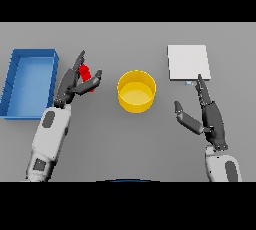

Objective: Pick up the red beaker and tilt it to pour out 1 green nut into yellow bowl. Pick up the yellow bowl and place it on the metallic measuring scale.

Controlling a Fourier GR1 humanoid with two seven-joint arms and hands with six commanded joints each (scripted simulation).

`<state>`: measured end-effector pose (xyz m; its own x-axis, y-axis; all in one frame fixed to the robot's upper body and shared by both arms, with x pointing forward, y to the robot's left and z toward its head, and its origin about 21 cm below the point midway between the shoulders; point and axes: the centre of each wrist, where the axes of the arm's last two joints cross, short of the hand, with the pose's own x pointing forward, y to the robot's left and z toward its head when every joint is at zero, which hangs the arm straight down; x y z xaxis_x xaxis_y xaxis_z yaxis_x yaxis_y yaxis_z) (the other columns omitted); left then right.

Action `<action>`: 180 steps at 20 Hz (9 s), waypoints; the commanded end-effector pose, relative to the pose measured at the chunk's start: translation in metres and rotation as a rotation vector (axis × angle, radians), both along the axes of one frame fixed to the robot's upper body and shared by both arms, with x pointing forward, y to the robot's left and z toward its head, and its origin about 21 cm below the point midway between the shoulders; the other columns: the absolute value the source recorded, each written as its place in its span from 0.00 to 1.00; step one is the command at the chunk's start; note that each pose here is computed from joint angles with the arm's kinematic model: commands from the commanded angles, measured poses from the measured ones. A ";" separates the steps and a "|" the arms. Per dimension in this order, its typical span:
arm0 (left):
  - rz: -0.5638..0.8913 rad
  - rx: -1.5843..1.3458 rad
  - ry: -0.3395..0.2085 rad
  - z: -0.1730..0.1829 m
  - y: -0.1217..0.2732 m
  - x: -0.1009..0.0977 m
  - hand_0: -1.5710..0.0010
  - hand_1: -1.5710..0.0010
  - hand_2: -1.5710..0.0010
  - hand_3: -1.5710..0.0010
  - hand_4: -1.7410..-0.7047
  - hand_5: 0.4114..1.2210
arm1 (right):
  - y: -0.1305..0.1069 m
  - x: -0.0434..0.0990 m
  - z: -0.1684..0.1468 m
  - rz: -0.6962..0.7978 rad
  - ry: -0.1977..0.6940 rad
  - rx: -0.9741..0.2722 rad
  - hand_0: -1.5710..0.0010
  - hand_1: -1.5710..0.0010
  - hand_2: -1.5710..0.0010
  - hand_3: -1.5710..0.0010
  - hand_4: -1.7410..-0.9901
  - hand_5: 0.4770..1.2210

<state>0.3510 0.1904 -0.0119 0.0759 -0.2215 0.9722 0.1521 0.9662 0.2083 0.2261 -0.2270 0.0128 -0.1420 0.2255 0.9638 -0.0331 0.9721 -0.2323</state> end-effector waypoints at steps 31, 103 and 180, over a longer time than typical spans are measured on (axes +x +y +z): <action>-0.144 0.360 -0.269 0.069 -0.039 0.022 0.01 0.01 0.01 0.01 0.01 0.87 | 0.006 0.006 0.000 0.008 -0.029 -0.066 1.00 1.00 1.00 1.00 0.66 0.29; 0.266 1.020 -0.144 0.293 0.095 0.137 0.00 0.00 0.00 0.03 0.00 1.00 | 0.014 0.010 0.000 0.047 -0.066 -0.004 1.00 1.00 1.00 1.00 0.85 0.22; 0.267 0.475 0.217 0.108 0.154 0.001 1.00 1.00 1.00 1.00 0.99 0.34 | 0.107 0.126 0.038 1.016 -0.062 -1.494 1.00 1.00 1.00 1.00 0.59 0.37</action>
